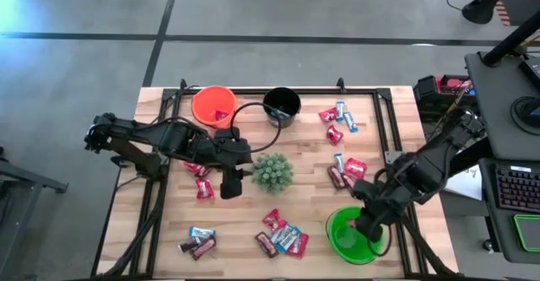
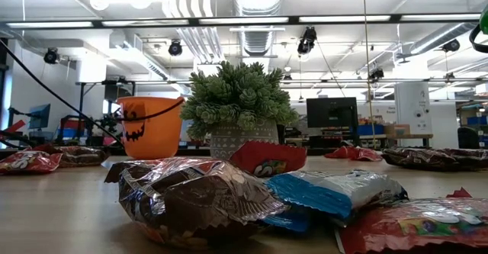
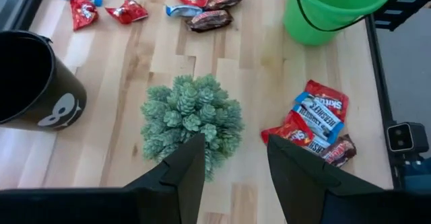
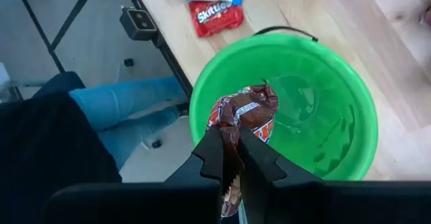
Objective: Organize candy in baskets
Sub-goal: Put the brown chocolate bar into the green bucket, then put the white chocolate bar into the black bucket
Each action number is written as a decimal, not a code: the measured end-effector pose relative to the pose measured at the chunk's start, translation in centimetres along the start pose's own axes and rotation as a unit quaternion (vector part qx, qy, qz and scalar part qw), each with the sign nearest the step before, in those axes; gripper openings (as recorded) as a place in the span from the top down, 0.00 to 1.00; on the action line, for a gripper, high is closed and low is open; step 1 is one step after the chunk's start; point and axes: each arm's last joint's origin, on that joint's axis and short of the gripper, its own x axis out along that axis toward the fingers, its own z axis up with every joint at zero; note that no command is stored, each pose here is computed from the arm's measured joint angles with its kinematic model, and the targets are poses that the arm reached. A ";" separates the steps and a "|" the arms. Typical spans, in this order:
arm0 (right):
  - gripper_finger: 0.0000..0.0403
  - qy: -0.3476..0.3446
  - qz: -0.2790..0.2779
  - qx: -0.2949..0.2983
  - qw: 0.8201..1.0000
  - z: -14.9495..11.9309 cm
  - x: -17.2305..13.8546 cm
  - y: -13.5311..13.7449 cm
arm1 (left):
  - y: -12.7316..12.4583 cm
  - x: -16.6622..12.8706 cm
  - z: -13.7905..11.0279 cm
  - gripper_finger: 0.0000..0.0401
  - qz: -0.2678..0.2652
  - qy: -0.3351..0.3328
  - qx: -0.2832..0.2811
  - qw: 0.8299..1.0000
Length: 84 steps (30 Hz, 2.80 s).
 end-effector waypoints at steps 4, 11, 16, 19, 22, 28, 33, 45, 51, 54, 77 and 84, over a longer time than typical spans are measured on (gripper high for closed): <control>0.93 0.007 0.000 -0.004 1.000 -0.3 0.1 0.1 | 0.0 0.0 0.0 0.64 0.000 -0.001 0.000 1.000; 0.73 0.009 -0.010 -0.006 1.000 -0.2 0.5 0.1 | -0.1 0.0 0.3 0.64 -0.005 -0.017 -0.009 1.000; 0.62 0.010 -0.016 -0.014 1.000 -0.2 1.0 0.3 | -0.1 0.0 0.3 0.64 -0.010 -0.016 -0.013 1.000; 0.58 0.001 -0.019 -0.042 0.999 0.1 1.3 0.4 | -0.3 0.0 0.3 0.64 -0.040 -0.007 -0.012 0.999; 0.56 -0.009 -0.019 -0.077 0.997 0.7 1.9 0.6 | -0.4 0.0 0.3 0.65 -0.053 -0.003 -0.011 0.999; 0.56 -0.025 -0.019 -0.121 0.992 2.6 3.1 1.0 | -0.3 0.0 0.1 0.65 -0.051 0.003 -0.010 0.999; 0.56 -0.040 -0.019 -0.153 0.987 4.2 4.3 1.2 | -0.2 0.0 -0.2 0.65 -0.046 0.022 -0.013 0.999; 0.56 -0.093 0.019 -0.227 0.969 8.2 6.7 2.3 | -0.3 0.0 -0.3 0.65 -0.058 0.033 -0.032 0.997; 0.56 -0.098 0.034 -0.248 0.963 10.1 8.4 2.4 | -0.3 0.0 -0.3 0.65 -0.059 0.032 -0.033 0.997; 0.56 -0.095 0.055 -0.256 0.960 10.8 9.4 2.8 | -0.3 0.0 -0.3 0.65 -0.059 0.033 -0.037 0.997; 0.56 -0.034 0.019 -0.406 0.913 12.5 17.5 1.9 | -0.4 -0.1 -0.4 0.65 -0.069 0.039 -0.038 0.996; 0.56 -0.034 0.018 -0.429 0.903 12.7 18.7 1.8 | -0.4 -0.1 -0.4 0.65 -0.069 0.040 -0.048 0.996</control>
